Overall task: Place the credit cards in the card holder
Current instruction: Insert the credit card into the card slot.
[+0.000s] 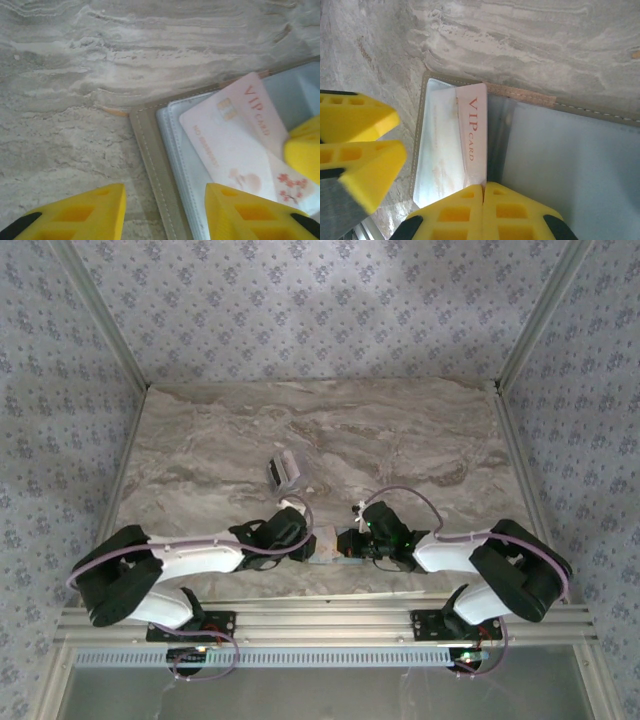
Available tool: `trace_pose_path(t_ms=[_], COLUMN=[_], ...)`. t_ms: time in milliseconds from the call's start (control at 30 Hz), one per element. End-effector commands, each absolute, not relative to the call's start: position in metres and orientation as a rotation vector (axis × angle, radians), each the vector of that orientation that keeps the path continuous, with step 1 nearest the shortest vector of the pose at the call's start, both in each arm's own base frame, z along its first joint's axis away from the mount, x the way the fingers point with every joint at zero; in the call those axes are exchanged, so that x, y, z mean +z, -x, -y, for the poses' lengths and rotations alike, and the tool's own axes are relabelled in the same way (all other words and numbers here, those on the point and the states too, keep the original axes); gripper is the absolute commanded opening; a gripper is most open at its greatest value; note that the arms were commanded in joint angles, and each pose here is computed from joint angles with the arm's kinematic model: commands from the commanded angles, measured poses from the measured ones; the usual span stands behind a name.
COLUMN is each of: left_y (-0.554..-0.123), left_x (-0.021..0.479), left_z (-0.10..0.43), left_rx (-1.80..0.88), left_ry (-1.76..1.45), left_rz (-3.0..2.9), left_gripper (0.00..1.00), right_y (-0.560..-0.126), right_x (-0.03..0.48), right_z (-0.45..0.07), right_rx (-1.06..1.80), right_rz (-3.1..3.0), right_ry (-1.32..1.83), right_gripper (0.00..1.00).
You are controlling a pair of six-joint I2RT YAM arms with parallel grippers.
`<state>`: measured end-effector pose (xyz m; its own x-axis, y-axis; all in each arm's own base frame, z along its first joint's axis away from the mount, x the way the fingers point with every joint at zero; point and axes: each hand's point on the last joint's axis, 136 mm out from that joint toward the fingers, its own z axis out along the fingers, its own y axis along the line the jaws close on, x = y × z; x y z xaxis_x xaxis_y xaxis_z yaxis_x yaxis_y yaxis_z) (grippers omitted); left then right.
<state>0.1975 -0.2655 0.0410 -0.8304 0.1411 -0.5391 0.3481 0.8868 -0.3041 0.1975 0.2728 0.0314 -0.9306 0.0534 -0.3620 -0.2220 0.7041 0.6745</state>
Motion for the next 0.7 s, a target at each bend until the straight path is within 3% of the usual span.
trace_pose_path(t_ms=[0,200,433,667], left_y=[-0.192,-0.188,-0.182,-0.179], left_x=[0.046,0.031,0.011,0.001], left_z=[0.262,0.259,0.262,0.27], left_rx=[-0.564,-0.56,-0.584,-0.599], left_ry=[-0.347,-0.348,-0.355,-0.367], left_rz=[-2.536,-2.567,-2.597,-2.617], left_gripper=[0.4,0.16,0.12,0.12], right_y=[-0.195,-0.194,-0.193,-0.191], right_x=[0.017,0.016,0.022,0.028], right_z=[-0.267,-0.267,-0.274,-0.283], right_rx=[1.012,1.016,1.029,1.037], right_rz=[-2.606,-2.613,-2.605,-2.597], right_ry=[0.116,0.112,0.133,0.152], right_gripper=[0.03,0.05,0.05,0.13])
